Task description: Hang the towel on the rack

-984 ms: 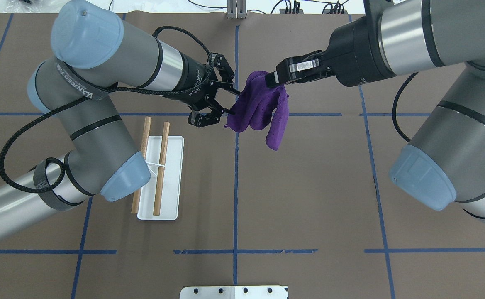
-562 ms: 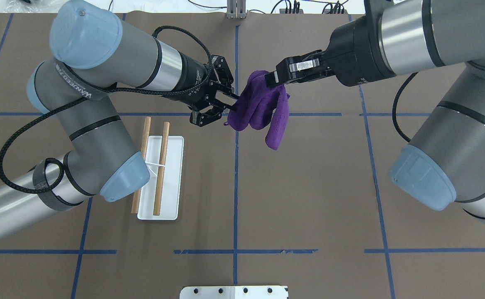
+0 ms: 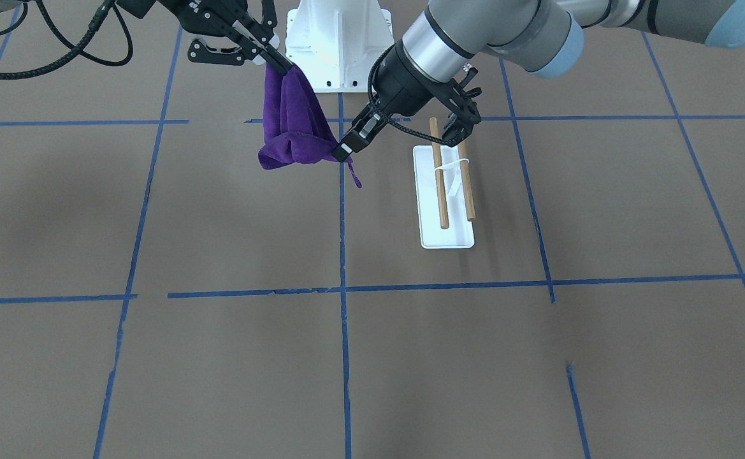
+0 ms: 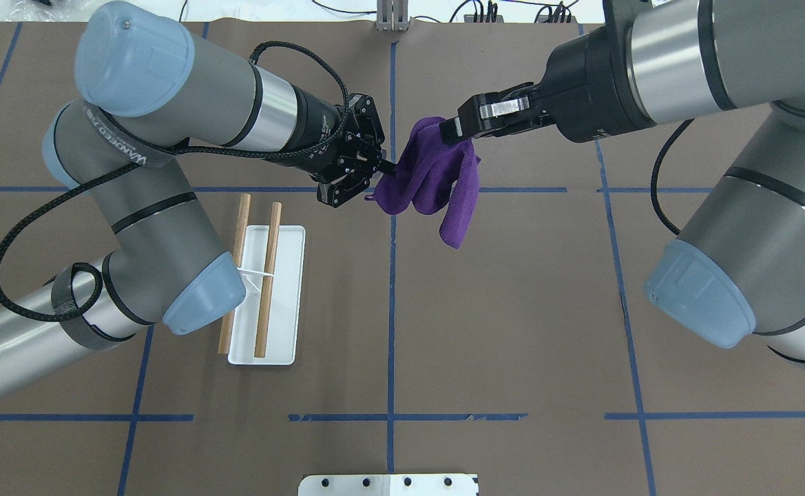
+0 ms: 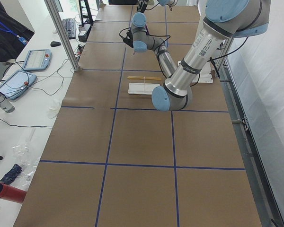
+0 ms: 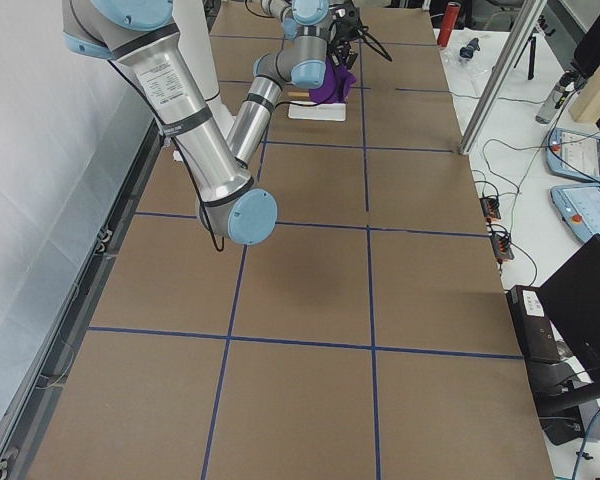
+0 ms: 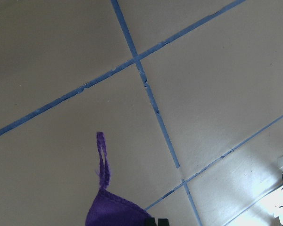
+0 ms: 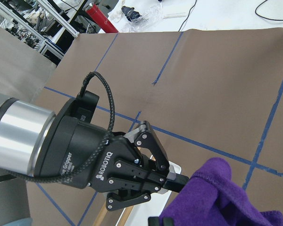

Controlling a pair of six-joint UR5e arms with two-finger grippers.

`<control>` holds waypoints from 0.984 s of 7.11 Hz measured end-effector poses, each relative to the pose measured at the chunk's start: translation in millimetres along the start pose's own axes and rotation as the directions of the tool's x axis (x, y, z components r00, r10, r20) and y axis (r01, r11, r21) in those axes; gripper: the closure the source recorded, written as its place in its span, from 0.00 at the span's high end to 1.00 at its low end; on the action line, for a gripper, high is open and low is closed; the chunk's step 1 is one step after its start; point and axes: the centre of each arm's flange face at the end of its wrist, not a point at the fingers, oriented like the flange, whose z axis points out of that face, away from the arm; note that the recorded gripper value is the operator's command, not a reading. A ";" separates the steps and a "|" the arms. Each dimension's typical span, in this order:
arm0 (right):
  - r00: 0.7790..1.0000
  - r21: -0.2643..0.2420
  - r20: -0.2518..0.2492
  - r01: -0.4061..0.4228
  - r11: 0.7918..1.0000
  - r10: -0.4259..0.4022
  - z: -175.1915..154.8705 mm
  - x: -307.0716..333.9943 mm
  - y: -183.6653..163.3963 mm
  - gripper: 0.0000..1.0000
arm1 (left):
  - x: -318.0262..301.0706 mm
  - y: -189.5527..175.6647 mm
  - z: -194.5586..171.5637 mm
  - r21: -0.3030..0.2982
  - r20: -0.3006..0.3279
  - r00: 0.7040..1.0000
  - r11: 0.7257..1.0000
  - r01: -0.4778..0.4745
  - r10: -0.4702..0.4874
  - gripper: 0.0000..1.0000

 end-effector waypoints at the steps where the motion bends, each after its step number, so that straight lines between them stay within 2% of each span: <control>1: 1.000 -0.001 -0.002 -0.001 1.000 0.001 0.5 1.0 0.2 0.87 | 0.4 -1.4 -0.7 0.002 -0.001 1.000 1.000 0.000 0.000 0.00; 2: 1.000 -0.003 -0.005 -0.004 1.000 0.004 1.0 2.4 0.7 1.00 | 1.3 -3.5 -2.0 0.005 -0.004 1.000 1.000 0.001 -0.001 0.00; 5: 0.998 -0.024 -0.031 -0.053 0.998 0.052 3.0 15.8 6.2 1.00 | 6.0 -7.3 -7.7 0.011 -0.015 1.000 1.000 0.001 -0.001 0.00; 6: 0.996 -0.036 -0.049 -0.071 0.997 0.069 5.0 24.5 9.7 1.00 | 7.4 -8.4 -10.3 0.012 -0.019 1.000 1.000 -0.001 0.001 0.00; 7: 0.991 -0.056 -0.090 -0.104 0.993 0.099 9.2 35.4 12.2 1.00 | 6.0 -10.8 -11.2 0.015 -0.018 1.000 1.000 -0.002 0.002 0.00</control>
